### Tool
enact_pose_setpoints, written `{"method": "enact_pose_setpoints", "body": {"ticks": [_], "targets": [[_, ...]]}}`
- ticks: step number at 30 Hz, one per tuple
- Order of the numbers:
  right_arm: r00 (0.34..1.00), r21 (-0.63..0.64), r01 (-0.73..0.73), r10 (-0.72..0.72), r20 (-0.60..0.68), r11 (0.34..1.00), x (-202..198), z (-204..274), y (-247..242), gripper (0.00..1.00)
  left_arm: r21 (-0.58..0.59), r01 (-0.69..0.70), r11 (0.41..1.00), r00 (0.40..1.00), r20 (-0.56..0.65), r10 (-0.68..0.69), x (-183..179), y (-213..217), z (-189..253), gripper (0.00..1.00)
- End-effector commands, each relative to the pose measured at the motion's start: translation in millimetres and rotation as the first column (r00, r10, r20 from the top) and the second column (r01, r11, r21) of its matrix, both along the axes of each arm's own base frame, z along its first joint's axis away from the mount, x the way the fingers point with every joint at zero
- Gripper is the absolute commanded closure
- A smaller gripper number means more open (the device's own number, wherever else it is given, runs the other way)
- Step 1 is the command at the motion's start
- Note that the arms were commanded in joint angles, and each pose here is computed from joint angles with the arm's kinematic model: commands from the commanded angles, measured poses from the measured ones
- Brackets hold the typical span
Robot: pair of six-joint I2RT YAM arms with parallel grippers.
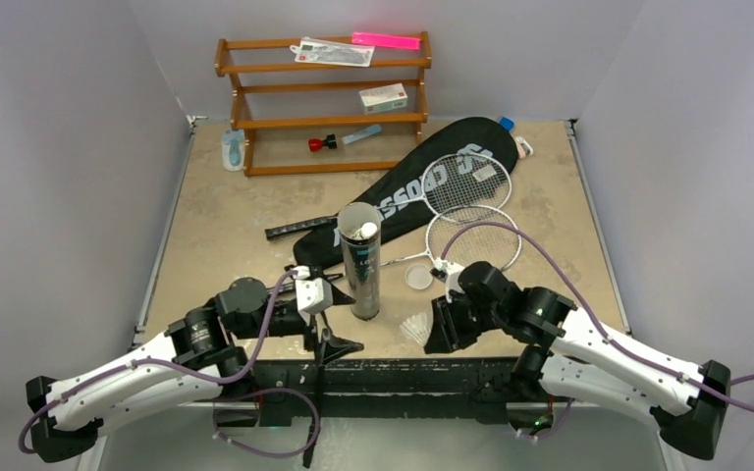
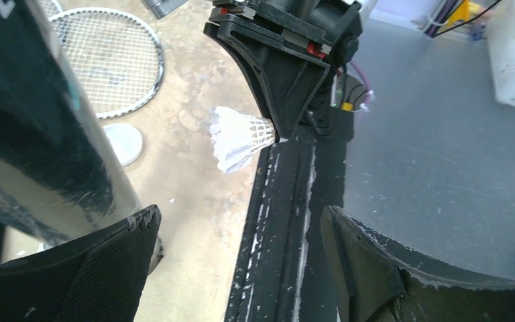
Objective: Pack up the badminton gear
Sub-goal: Pick up the shuttlecock at the center of the board.
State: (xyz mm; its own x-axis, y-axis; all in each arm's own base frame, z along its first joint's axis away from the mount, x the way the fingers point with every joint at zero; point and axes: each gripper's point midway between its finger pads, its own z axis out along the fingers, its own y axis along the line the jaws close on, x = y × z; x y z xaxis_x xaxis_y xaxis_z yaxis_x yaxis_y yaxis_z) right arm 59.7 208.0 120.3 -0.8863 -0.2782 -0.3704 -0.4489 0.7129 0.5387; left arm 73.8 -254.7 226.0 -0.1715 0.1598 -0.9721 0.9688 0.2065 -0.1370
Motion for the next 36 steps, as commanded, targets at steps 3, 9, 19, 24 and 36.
{"method": "enact_pose_setpoints", "body": {"ticks": [3, 9, 19, 24, 36], "targets": [[0.987, 0.293, -0.128, 0.149, -0.052, 0.948, -31, 53, 27, 0.74, -0.160, 0.103, 0.982, 0.988, -0.098, -0.120, -25, -14, 13, 0.14], [0.950, 0.454, -0.261, 0.309, -0.034, 0.852, -52, 91, 40, 0.74, -0.272, 0.233, 0.934, 0.960, -0.093, -0.266, -51, -14, 30, 0.15], [0.921, 0.565, -0.324, 0.389, 0.006, 0.759, -61, 113, 49, 0.74, -0.305, 0.326, 0.895, 0.930, -0.069, -0.362, -67, -13, 35, 0.25], [0.917, 0.570, -0.338, 0.398, 0.021, 0.749, -58, 115, 55, 0.73, -0.310, 0.353, 0.883, 0.921, -0.051, -0.386, -67, -21, 39, 0.29], [0.925, 0.560, -0.332, 0.379, 0.035, 0.759, -49, 111, 62, 0.57, -0.268, 0.325, 0.907, 0.934, -0.061, -0.352, -55, -32, 34, 1.00]]}}
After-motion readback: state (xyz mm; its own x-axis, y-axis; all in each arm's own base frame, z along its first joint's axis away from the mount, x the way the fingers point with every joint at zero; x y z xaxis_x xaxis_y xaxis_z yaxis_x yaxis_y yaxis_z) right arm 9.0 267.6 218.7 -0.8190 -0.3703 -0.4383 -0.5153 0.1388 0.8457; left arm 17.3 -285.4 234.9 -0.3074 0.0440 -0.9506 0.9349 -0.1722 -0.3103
